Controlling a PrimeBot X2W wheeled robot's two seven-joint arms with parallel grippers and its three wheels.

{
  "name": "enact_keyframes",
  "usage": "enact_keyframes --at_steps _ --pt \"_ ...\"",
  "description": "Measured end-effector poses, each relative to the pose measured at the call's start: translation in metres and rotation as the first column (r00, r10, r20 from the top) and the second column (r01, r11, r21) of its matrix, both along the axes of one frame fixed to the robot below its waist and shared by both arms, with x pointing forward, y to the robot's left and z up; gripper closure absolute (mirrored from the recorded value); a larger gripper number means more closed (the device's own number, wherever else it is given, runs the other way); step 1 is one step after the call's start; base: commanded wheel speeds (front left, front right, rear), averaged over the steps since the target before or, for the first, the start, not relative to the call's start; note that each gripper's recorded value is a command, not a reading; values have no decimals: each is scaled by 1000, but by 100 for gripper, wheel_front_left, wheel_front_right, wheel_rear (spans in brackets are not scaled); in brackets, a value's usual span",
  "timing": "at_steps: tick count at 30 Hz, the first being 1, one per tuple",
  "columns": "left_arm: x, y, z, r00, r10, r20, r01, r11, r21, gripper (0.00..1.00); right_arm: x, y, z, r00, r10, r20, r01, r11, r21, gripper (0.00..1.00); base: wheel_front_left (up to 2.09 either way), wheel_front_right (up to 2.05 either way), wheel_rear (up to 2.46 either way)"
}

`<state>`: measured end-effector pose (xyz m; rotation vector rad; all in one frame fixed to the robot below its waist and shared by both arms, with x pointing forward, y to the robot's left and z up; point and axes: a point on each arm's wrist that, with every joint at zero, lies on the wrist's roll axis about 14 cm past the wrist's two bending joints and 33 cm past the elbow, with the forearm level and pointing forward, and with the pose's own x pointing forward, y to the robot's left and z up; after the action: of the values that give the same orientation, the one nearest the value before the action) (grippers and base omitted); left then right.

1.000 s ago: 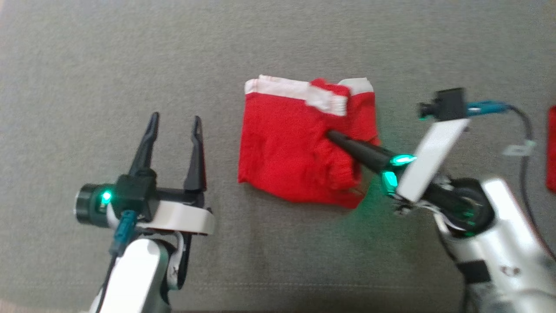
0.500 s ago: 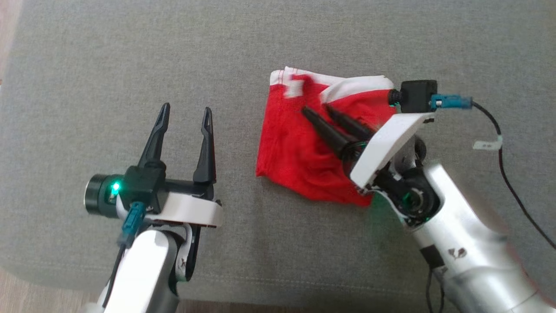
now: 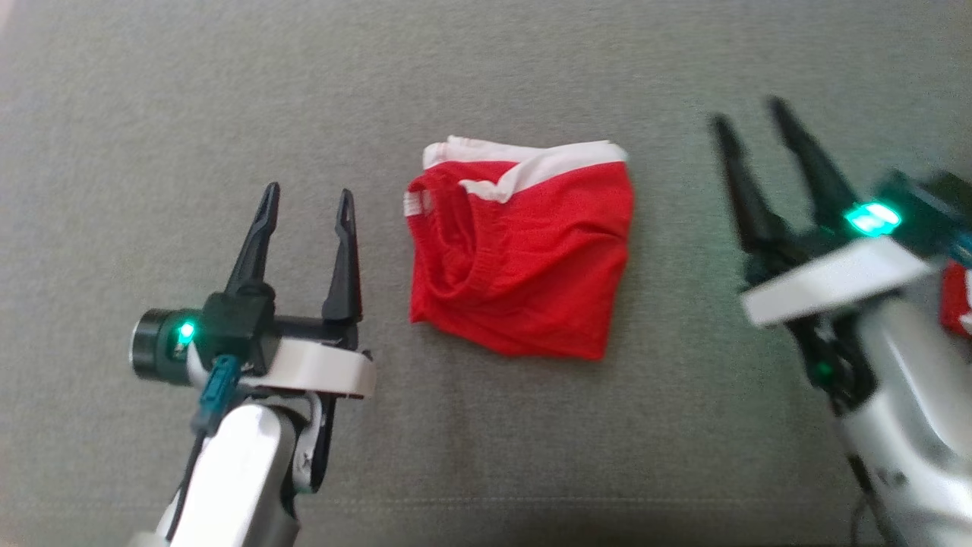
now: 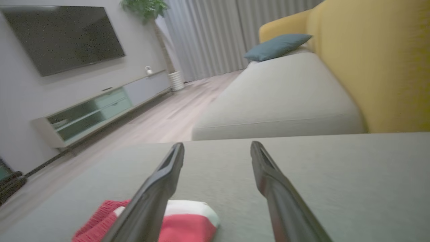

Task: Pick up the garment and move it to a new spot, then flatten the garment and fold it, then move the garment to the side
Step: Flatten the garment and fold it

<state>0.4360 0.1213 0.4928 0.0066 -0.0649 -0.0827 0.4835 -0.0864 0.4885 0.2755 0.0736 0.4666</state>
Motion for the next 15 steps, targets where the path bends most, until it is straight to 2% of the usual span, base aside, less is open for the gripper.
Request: enact_keyframes --at_steps 4,7,15 --pt "-3 0 1 1000 -2 3 2 1000 8 0 -20 -55 -7 988 -152 4 152 987 -52 0 0 0 0" --pt "-7 1 -1 1000 -5 -2 5 1000 16 0 -39 -83 -5 973 -230 22 231 969 -93 0 0 0 0" --pt "-18 3 2 1000 -9 -12 9 1000 28 0 -77 -95 6 950 -312 21 312 944 -112 0 0 0 0"
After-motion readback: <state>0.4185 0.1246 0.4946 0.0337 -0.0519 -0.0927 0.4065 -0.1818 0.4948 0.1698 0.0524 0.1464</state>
